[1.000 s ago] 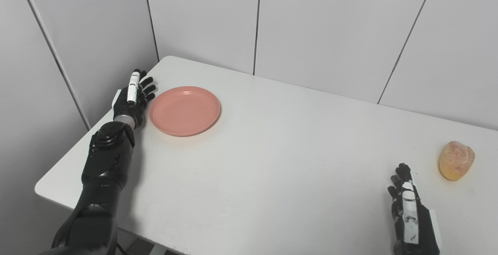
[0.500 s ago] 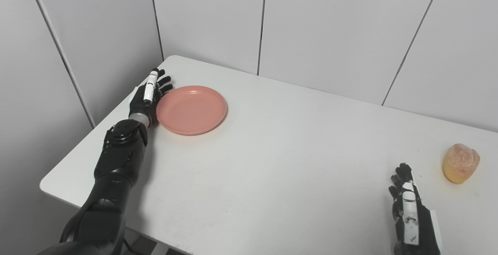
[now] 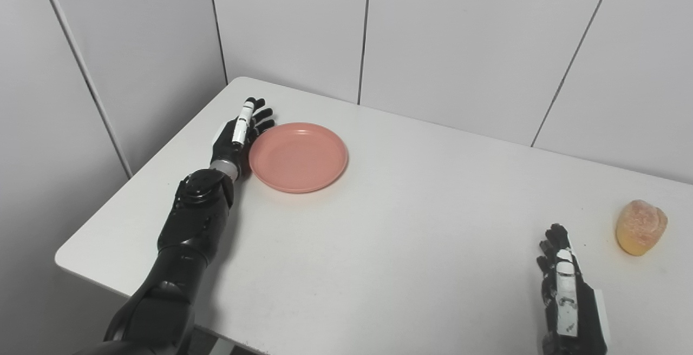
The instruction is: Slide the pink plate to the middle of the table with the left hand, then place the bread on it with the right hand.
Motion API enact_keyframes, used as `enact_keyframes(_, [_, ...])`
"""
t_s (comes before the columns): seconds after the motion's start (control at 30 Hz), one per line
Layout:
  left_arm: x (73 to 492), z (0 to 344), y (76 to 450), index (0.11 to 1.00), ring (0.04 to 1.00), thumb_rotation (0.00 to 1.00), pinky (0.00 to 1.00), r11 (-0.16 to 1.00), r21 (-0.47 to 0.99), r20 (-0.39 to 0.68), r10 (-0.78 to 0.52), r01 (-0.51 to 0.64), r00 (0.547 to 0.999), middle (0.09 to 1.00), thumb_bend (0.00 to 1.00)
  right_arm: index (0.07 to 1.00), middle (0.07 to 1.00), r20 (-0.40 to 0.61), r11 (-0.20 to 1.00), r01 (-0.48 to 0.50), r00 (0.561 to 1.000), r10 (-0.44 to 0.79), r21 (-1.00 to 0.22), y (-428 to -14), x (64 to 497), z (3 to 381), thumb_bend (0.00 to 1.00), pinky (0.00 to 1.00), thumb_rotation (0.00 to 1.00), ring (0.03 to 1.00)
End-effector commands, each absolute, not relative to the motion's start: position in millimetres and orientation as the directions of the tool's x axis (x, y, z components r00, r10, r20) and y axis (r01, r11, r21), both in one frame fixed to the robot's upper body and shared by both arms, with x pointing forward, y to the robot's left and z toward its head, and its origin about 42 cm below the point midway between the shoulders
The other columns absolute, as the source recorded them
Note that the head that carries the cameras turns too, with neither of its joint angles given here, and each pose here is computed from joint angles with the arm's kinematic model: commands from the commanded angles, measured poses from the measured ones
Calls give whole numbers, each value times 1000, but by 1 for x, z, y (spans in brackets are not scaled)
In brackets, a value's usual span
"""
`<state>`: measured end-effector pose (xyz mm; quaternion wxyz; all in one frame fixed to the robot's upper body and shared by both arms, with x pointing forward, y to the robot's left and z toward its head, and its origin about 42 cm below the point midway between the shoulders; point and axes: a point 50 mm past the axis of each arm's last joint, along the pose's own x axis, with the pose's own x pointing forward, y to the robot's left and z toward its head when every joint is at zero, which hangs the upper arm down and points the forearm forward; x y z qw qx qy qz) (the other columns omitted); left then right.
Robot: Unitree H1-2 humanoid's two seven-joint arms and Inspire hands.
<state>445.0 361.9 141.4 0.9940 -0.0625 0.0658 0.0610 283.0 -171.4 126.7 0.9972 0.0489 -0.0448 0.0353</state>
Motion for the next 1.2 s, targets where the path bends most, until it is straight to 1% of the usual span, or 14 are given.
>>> enact_keyframes(0.0, [447, 126, 316, 871, 863, 1000, 871, 986, -168, -215, -43, 7, 976, 874, 363, 937, 960, 139, 991, -89, 988, 74, 105, -165, 287, 140, 122, 992, 1000, 970])
enact_keyframes(0.13, [442, 125, 299, 874, 866, 1000, 876, 984, -169, -212, -95, 59, 973, 878, 364, 936, 960, 137, 992, -92, 987, 79, 91, -164, 288, 140, 110, 984, 1000, 970])
enact_keyframes(0.23, [440, 126, 287, 864, 857, 1000, 853, 982, -168, -214, -118, 82, 970, 867, 359, 944, 966, 136, 991, -98, 987, 85, 88, -164, 288, 140, 100, 998, 1000, 978])
enact_keyframes(0.53, [430, 131, 250, 849, 865, 1000, 858, 974, -170, -217, -186, 150, 958, 867, 354, 945, 967, 121, 991, -98, 989, 86, 95, -159, 289, 143, 115, 998, 1000, 976])
enact_keyframes(0.7, [422, 133, 226, 872, 885, 1000, 874, 971, -135, -225, -224, 197, 948, 887, 338, 944, 966, 128, 991, -99, 988, 87, 93, -156, 290, 143, 127, 994, 1000, 977])
enact_keyframes(0.97, [409, 135, 193, 902, 903, 1000, 909, 951, -143, -221, -300, 273, 928, 905, 324, 945, 969, 117, 993, -90, 990, 81, 73, -152, 290, 144, 132, 986, 1000, 979])
enact_keyframes(1.17, [403, 135, 169, 904, 903, 1000, 906, 937, -147, -202, -343, 318, 917, 906, 315, 939, 966, 122, 991, -89, 990, 76, 102, -149, 291, 146, 146, 985, 1000, 975])
